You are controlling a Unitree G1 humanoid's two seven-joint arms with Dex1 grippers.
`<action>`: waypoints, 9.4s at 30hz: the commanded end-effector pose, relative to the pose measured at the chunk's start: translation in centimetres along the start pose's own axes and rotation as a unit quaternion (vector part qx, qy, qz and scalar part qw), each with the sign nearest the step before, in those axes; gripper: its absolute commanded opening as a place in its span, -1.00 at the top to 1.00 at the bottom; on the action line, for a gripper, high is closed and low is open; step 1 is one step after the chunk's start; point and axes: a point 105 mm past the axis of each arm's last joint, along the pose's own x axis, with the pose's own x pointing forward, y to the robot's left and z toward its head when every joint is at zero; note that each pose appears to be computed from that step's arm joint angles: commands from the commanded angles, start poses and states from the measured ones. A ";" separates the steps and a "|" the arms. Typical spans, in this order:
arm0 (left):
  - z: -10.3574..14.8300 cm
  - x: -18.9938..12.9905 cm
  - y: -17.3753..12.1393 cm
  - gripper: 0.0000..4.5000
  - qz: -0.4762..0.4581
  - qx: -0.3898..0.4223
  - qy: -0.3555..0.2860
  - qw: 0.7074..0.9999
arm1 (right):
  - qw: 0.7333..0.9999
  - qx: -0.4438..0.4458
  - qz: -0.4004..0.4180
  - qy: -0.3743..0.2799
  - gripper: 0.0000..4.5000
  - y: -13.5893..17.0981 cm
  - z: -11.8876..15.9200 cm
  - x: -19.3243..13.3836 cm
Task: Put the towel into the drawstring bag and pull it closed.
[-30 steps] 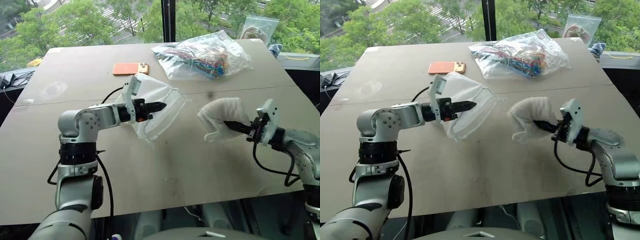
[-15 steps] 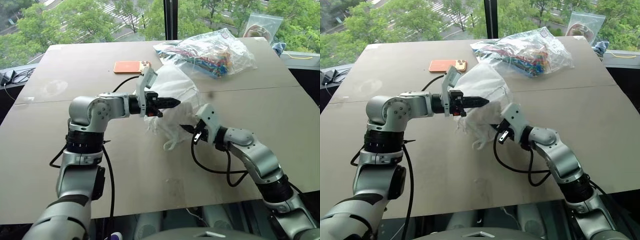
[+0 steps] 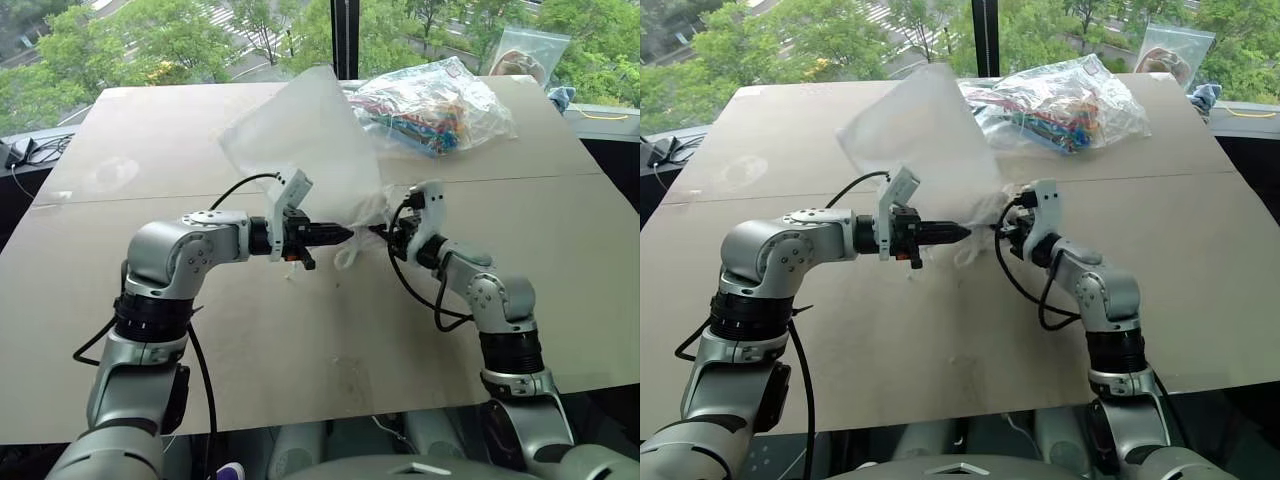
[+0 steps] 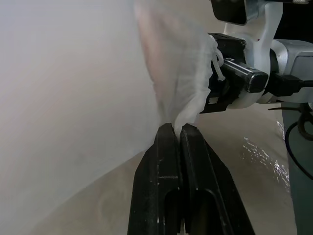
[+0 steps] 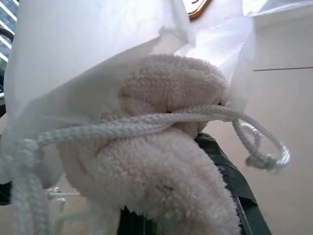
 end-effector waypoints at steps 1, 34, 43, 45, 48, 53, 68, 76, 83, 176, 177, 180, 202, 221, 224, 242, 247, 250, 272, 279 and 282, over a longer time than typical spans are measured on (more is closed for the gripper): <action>1.8 -0.7 -0.8 1.00 -0.022 0.002 -0.031 0.999 | 0.999 0.008 0.010 -0.031 0.99 0.5 1.4 0.0; 2.8 1.1 -3.6 1.00 -0.166 -0.262 -0.086 0.947 | 0.991 -0.009 0.136 0.009 0.99 7.7 -1.3 3.1; 0.0 0.5 -3.1 1.00 -0.112 -0.247 -0.057 0.961 | 0.987 0.098 0.118 -0.047 0.55 5.0 0.7 2.3; -0.1 0.3 -2.4 1.00 -0.084 -0.228 -0.062 0.968 | 0.990 0.080 0.106 -0.044 0.25 4.5 0.7 1.7; 0.0 0.0 -0.4 1.00 -0.025 -0.176 -0.077 0.981 | 0.997 -0.007 0.075 -0.022 -0.37 3.2 0.3 -0.3; 0.2 -1.2 1.8 1.00 0.005 -0.079 -0.059 0.995 | 0.990 -0.125 0.066 0.021 -0.99 2.6 0.1 -5.5; 0.4 -2.2 2.4 1.00 -0.032 0.031 -0.009 0.999 | 0.961 -0.258 -0.091 -0.021 -0.99 -0.6 3.2 -3.9; -1.2 -3.8 2.7 1.00 -0.022 0.041 0.020 0.999 | 0.958 -0.266 -0.100 0.038 -0.99 -2.1 1.2 -3.1; -2.0 -4.2 2.5 1.00 -0.012 0.039 0.027 0.999 | 0.959 -0.265 -0.028 0.092 -0.99 -0.6 -1.1 -2.5; -4.5 -4.5 1.8 1.00 0.008 0.030 0.026 0.999 | 0.928 -0.253 -0.261 -0.077 -0.99 -4.9 0.3 -1.0; -4.6 -4.5 1.8 1.00 0.008 0.030 0.027 0.999 | 0.927 -0.252 -0.265 -0.081 -0.99 -5.1 0.4 -1.1; -4.7 -4.3 1.8 1.00 0.008 0.029 0.027 0.999 | 0.924 -0.248 -0.279 -0.085 -0.99 -5.7 0.5 -2.0; -4.9 -4.1 1.8 1.00 0.008 0.033 0.025 0.999 | 0.929 -0.317 -0.171 -0.091 0.97 -2.7 -0.3 0.0; -4.4 -5.5 3.5 1.00 0.030 0.048 0.034 0.998 | 0.916 -0.400 0.031 -0.008 -0.96 0.4 -1.9 -1.0; -4.1 -5.4 3.3 1.00 0.028 0.050 0.032 0.998 | 0.900 -0.434 0.041 0.005 -0.96 0.3 -2.0 -0.5; -4.4 -5.0 2.6 1.00 0.024 0.045 0.029 0.998 | 0.923 -0.377 -0.053 -0.044 -0.63 0.2 -2.9 2.8; -4.6 -5.2 2.5 1.00 0.029 0.041 0.029 0.998 | 0.926 -0.360 -0.090 -0.067 0.46 -0.5 -2.1 2.3; -4.7 -5.2 2.6 1.00 0.033 0.040 0.029 0.998 | 0.926 -0.355 -0.108 -0.073 0.97 -1.0 -1.7 1.6; 1.2 -10.2 8.9 -0.32 0.173 0.008 -0.163 0.971 | 0.921 -0.340 -0.167 -0.094 1.00 -1.3 1.2 -2.3; -4.7 -13.0 8.3 -0.74 0.187 -0.007 -0.101 0.977 | 0.922 -0.339 -0.167 -0.084 1.00 -1.7 0.7 -2.6; -6.5 -12.6 6.0 -0.74 0.153 -0.014 -0.078 0.985 | 0.923 -0.338 -0.168 -0.078 1.00 -1.9 0.4 -2.7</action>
